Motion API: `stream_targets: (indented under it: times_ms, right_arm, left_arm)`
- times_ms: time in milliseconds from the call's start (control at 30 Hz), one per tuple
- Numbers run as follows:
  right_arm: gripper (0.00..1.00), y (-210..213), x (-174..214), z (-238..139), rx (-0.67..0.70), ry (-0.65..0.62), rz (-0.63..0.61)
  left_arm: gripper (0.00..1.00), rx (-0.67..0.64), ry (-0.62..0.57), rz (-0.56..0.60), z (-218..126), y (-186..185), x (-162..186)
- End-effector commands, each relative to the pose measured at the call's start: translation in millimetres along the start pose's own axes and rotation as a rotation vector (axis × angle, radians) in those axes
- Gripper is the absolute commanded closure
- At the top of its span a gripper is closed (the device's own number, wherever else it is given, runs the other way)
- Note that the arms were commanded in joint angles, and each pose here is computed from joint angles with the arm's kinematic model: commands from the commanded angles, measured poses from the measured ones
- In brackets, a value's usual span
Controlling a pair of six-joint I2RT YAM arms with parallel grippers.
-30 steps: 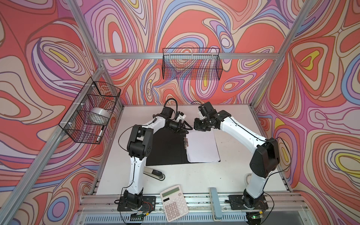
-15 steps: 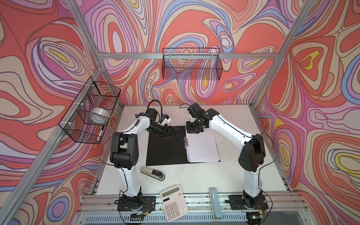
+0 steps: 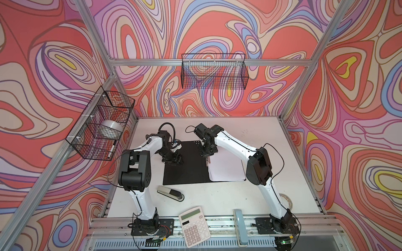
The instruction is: Put the files into the folder
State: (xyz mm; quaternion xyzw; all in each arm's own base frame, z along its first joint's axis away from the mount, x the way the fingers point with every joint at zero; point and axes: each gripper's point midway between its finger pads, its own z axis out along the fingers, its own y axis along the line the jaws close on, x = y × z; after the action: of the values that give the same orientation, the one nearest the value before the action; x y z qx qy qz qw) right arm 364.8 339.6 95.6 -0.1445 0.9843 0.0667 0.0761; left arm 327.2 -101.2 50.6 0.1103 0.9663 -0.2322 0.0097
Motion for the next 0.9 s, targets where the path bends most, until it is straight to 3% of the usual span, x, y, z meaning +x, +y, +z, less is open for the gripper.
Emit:
stream_targets:
  times_ms: [0, 167, 400, 867]
  right_arm:
    - [0.88, -10.1, 3.6, -0.7, 0.063, 0.014, -0.017]
    - [0.88, -9.0, 4.8, 0.0, 0.055, 0.019, -0.02]
    - [0.86, 6.6, -21.2, -19.3, -0.007, -0.085, -0.02]
    - [0.88, 0.3, -6.5, 10.8, 0.035, 0.026, -0.045]
  left_arm:
    - [0.39, -0.01, 0.018, 0.022, 5.6, 5.2, 3.2]
    - [0.39, -0.001, 0.027, 0.02, 8.2, 5.5, 3.7]
    - [0.39, 0.008, 0.022, 0.029, 6.3, 2.8, 3.1]
    - [0.4, -0.015, 0.04, 0.021, 10.7, 9.4, 4.6]
